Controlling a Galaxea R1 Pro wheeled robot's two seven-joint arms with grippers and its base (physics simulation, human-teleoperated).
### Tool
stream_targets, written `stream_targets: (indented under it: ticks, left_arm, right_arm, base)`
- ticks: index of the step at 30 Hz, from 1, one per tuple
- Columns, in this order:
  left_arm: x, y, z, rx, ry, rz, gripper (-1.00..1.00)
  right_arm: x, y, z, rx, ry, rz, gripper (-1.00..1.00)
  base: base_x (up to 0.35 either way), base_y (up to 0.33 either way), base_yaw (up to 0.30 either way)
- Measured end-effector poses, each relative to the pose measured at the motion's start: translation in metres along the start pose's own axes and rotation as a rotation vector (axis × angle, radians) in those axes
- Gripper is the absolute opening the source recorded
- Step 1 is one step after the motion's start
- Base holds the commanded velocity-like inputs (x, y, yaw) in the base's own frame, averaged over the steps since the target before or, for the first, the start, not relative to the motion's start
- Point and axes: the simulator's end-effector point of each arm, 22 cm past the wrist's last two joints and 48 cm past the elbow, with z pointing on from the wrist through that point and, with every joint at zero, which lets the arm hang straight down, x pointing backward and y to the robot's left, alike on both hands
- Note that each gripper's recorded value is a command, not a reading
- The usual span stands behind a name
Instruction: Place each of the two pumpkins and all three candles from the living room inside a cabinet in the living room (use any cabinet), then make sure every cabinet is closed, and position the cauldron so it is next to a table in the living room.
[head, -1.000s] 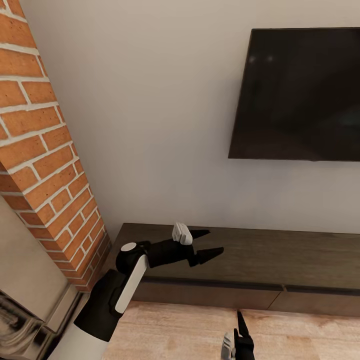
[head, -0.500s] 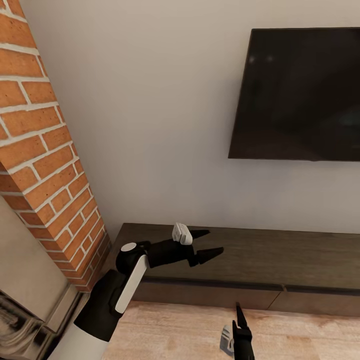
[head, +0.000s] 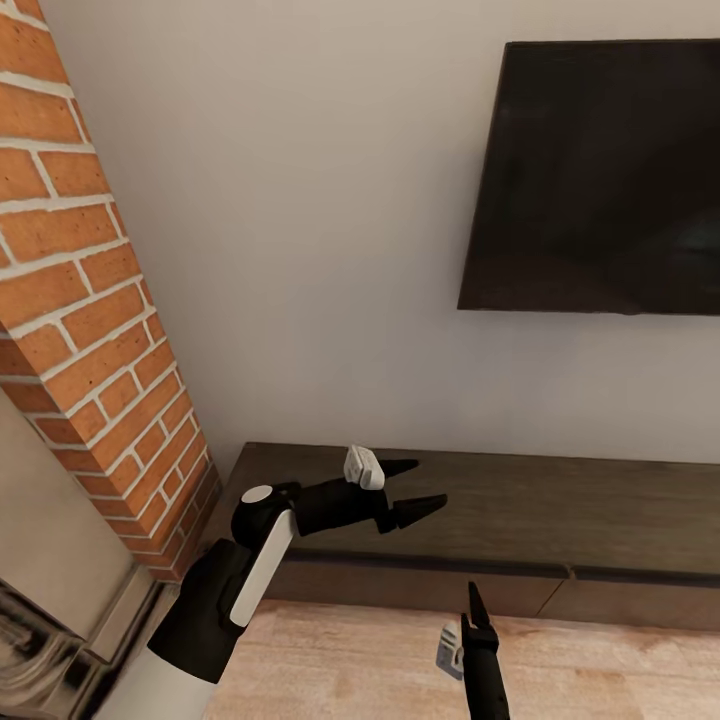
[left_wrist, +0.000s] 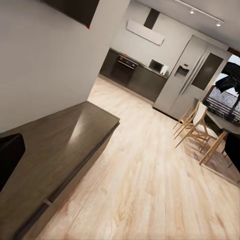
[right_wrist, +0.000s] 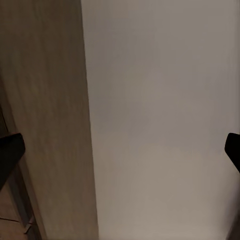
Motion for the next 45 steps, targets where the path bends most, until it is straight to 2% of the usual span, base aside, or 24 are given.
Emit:
stream_targets:
  ticks: [21,26,34,45]
  left_arm:
    - [0.031,0.014,-0.003,-0.007,-0.008,0.005,1.0]
    - [0.023,0.019,-0.007,-0.017,-0.037,0.032,1.0]
    - [-0.003,0.049,-0.024,-0.079,-0.095,0.067,1.0]
    - [-0.001,0.076,-0.029,-0.146,-0.108,0.084,1.0]
  right_arm:
    - [-0.001,0.038,0.004,0.0,0.001,0.0,1.0]
    - [-0.001,0.054,0.0,-0.016,0.001,-0.004,1.0]
    - [-0.002,0.069,-0.001,-0.015,0.002,-0.009,1.0]
    - [-0.003,0.085,0.005,0.003,-0.001,-0.008,1.0]
  base:
    - [0.0,0.0,0.0]
    - [0.0,0.0,0.0]
    - [0.0,0.0,0.0]
    - [0.0,0.0,0.0]
